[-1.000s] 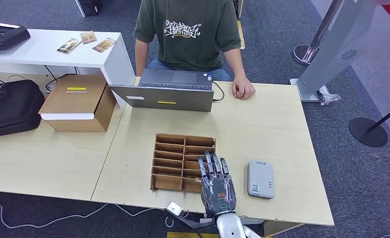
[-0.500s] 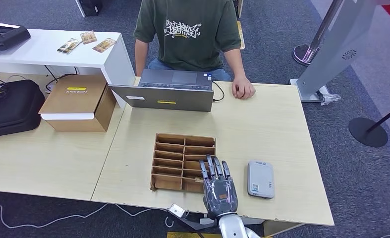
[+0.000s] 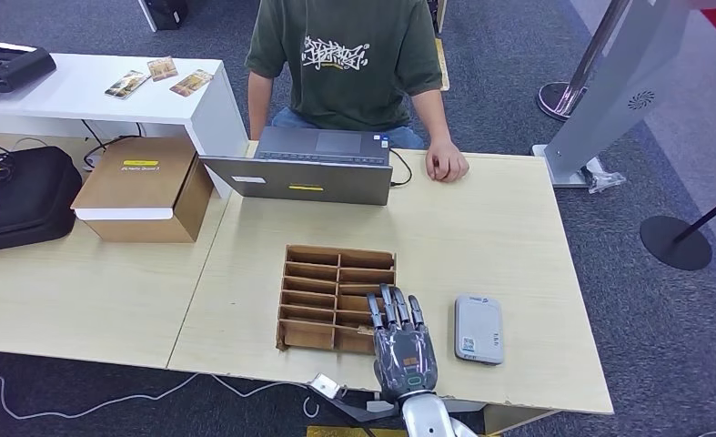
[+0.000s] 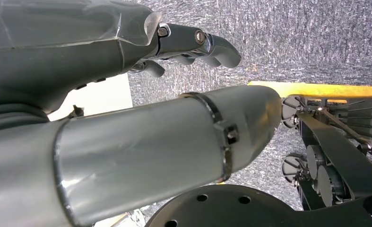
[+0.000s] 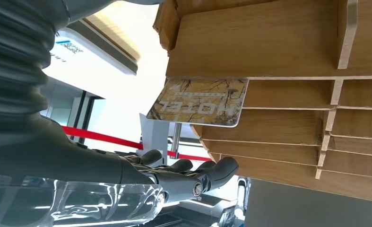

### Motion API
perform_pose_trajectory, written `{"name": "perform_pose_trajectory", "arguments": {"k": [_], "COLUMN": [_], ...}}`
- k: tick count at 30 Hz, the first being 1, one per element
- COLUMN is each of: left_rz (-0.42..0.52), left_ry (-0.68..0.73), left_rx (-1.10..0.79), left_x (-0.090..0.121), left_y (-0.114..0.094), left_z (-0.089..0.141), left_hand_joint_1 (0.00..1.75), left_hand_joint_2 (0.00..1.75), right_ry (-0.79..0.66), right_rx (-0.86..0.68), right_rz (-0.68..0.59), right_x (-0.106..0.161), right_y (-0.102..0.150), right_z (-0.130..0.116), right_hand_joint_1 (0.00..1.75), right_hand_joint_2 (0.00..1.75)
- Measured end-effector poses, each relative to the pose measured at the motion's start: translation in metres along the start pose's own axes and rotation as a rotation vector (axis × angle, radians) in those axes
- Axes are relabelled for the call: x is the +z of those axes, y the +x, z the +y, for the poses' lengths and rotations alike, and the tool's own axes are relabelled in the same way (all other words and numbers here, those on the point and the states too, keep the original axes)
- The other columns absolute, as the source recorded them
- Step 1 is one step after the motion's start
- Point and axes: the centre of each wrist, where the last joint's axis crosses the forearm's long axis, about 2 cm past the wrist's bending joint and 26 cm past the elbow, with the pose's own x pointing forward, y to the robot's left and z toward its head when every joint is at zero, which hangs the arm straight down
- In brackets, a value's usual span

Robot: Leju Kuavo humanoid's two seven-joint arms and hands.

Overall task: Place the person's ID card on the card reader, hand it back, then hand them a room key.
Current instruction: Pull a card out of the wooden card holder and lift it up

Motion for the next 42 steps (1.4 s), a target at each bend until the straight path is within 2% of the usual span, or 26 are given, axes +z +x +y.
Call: {"name": "perform_pose_trajectory", "arguments": {"k": [20, 21, 23, 24, 25, 27, 36, 42], "left_rz": [0.000, 0.000, 0.000, 0.000, 0.000, 0.000, 0.000, 0.000], "left_ry": [0.003, 0.003, 0.003, 0.003, 0.003, 0.003, 0.003, 0.003], "left_rx": [0.000, 0.000, 0.000, 0.000, 0.000, 0.000, 0.000, 0.000], "left_x": [0.0000, 0.0000, 0.0000, 0.0000, 0.0000, 0.0000, 0.0000, 0.0000], "left_y": [0.0001, 0.0001, 0.0001, 0.0001, 0.0000, 0.0000, 0.0000, 0.0000], "left_z": [0.0001, 0.0002, 0.0001, 0.0001, 0.0001, 0.0001, 0.0001, 0.0001], "left_hand_joint_1": [0.00, 0.00, 0.00, 0.00, 0.00, 0.00, 0.00, 0.00], "left_hand_joint_2": [0.00, 0.00, 0.00, 0.00, 0.00, 0.00, 0.00, 0.00], "right_ry": [-0.012, -0.011, -0.011, -0.011, -0.010, -0.011, -0.016, -0.018], "right_rx": [-0.009, -0.009, -0.009, -0.009, -0.009, -0.010, -0.022, -0.025], "right_rz": [0.007, 0.004, 0.000, -0.002, -0.003, -0.005, -0.004, 0.000], "right_x": [-0.0010, -0.0009, -0.0008, -0.0007, -0.0006, -0.0004, -0.0012, -0.0015], "right_y": [-0.0013, -0.0013, -0.0013, -0.0012, -0.0012, -0.0011, -0.0004, -0.0011], "right_z": [-0.0020, -0.0019, -0.0018, -0.0017, -0.0017, -0.0016, -0.0026, -0.0026], "right_hand_joint_1": [0.02, 0.18, 0.89, 1.31, 1.58, 1.75, 1.66, 1.71], "right_hand_joint_2": [1.75, 1.75, 1.75, 1.75, 1.75, 1.75, 1.75, 1.75]}}
